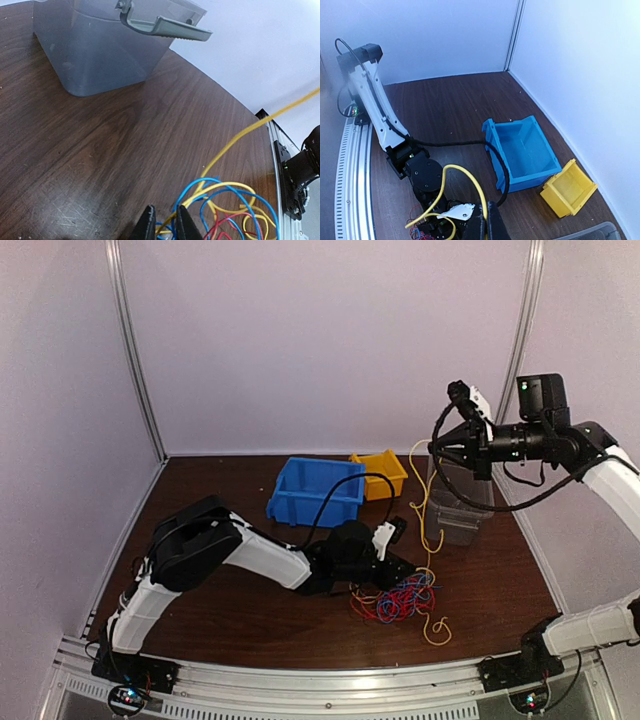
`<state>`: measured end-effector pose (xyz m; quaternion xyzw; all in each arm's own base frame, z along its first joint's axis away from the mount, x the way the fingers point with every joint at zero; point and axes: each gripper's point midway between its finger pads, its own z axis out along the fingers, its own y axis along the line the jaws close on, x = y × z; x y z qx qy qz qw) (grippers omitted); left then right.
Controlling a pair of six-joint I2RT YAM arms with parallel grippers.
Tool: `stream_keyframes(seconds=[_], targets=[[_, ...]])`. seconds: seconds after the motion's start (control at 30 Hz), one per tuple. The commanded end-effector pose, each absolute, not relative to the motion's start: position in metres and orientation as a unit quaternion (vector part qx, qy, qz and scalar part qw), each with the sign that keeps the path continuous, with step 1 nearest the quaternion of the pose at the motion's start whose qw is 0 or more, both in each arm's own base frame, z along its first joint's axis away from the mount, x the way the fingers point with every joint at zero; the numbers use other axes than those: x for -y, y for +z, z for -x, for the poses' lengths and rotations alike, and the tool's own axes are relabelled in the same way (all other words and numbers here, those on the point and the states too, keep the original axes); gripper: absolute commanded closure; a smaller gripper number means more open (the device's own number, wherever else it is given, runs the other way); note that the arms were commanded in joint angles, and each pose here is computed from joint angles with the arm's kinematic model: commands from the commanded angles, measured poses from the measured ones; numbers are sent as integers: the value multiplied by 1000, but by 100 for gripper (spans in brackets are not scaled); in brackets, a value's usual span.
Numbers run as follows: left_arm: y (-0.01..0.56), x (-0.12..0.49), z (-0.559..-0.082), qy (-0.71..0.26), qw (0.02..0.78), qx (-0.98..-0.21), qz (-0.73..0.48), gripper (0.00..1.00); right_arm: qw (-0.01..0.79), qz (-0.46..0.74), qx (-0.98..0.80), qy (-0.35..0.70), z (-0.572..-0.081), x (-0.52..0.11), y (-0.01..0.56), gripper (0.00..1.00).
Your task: Untangle the cables
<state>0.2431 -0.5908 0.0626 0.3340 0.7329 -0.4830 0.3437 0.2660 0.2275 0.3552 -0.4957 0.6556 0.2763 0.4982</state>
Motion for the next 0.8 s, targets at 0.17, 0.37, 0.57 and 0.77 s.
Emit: stream_keyframes(seconds=[0.17, 0.37, 0.57, 0.77], targets=[[55, 591, -240, -489, 347, -726, -336, 91, 549, 495, -610, 286, -252, -222, 437, 100], [52, 591, -238, -491, 344, -726, -337, 100, 583, 491, -588, 272, -248, -217, 479, 100], [52, 591, -239, -491, 345, -725, -338, 100, 603, 486, -571, 271, -247, -214, 506, 100], [76, 582, -238, -499, 373, -707, -333, 100, 589, 480, -594, 263, -259, -213, 481, 100]])
